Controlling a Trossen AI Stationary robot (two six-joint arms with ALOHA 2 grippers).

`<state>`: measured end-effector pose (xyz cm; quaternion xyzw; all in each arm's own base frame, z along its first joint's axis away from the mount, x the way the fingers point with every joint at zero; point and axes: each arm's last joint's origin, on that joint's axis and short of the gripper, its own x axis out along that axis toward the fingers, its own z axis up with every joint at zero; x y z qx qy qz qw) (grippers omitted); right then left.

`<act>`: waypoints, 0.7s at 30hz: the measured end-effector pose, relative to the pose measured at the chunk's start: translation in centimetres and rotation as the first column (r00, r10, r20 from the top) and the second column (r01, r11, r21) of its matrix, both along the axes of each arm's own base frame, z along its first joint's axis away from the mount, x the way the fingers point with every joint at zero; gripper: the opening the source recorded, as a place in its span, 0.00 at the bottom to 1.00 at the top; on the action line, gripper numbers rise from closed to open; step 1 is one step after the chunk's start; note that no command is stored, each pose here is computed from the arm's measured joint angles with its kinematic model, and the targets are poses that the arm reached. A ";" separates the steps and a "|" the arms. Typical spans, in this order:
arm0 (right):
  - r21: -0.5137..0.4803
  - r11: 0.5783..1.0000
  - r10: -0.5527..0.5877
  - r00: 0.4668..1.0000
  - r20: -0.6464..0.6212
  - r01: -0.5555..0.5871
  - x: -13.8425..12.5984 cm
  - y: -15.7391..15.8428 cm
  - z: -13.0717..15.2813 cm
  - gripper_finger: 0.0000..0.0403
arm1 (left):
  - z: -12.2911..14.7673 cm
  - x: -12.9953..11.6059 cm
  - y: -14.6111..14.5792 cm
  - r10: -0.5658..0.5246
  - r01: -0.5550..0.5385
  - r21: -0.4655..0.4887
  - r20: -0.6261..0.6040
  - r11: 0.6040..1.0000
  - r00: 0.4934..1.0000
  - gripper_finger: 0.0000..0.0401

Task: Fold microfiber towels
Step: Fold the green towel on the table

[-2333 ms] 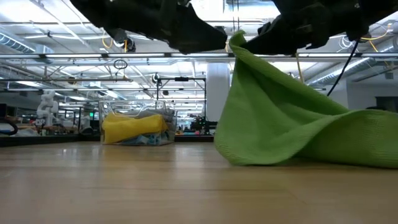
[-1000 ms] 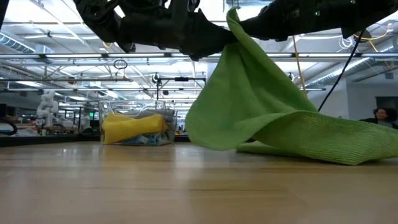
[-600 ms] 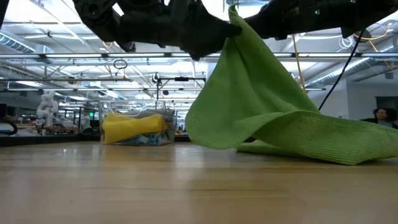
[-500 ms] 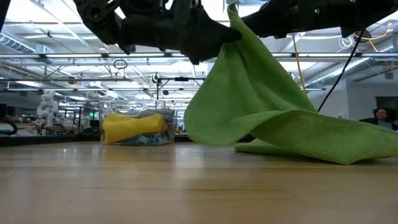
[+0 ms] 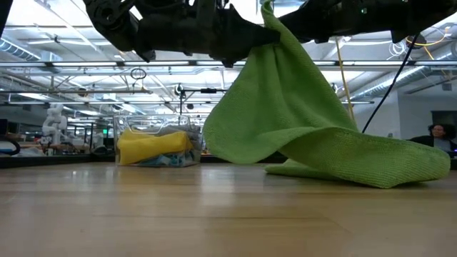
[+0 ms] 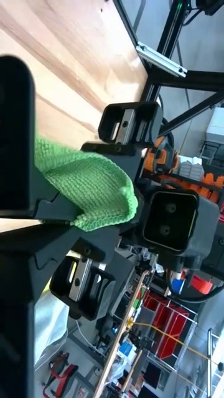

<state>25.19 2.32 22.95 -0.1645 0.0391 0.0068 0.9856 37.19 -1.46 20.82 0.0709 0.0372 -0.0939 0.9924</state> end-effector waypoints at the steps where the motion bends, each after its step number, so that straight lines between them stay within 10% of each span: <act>1: 0.000 1.000 0.000 1.000 0.000 0.000 0.0 0.0 0.0 0.01 | 0.0 0.0 0.0 0.008 -0.008 0.001 -0.001 1.000 1.000 0.21; 4: 0.021 1.000 -0.003 1.000 0.000 0.003 0.0 0.0 0.0 0.02 | -0.1 0.0 0.1 0.042 -0.042 -0.016 -0.012 0.999 0.999 0.04; 21: 0.311 0.896 -0.244 0.937 -0.252 0.317 -3.1 3.7 -1.4 0.48 | 1.0 -1.1 0.3 0.236 -0.233 0.034 -0.110 0.972 0.966 0.02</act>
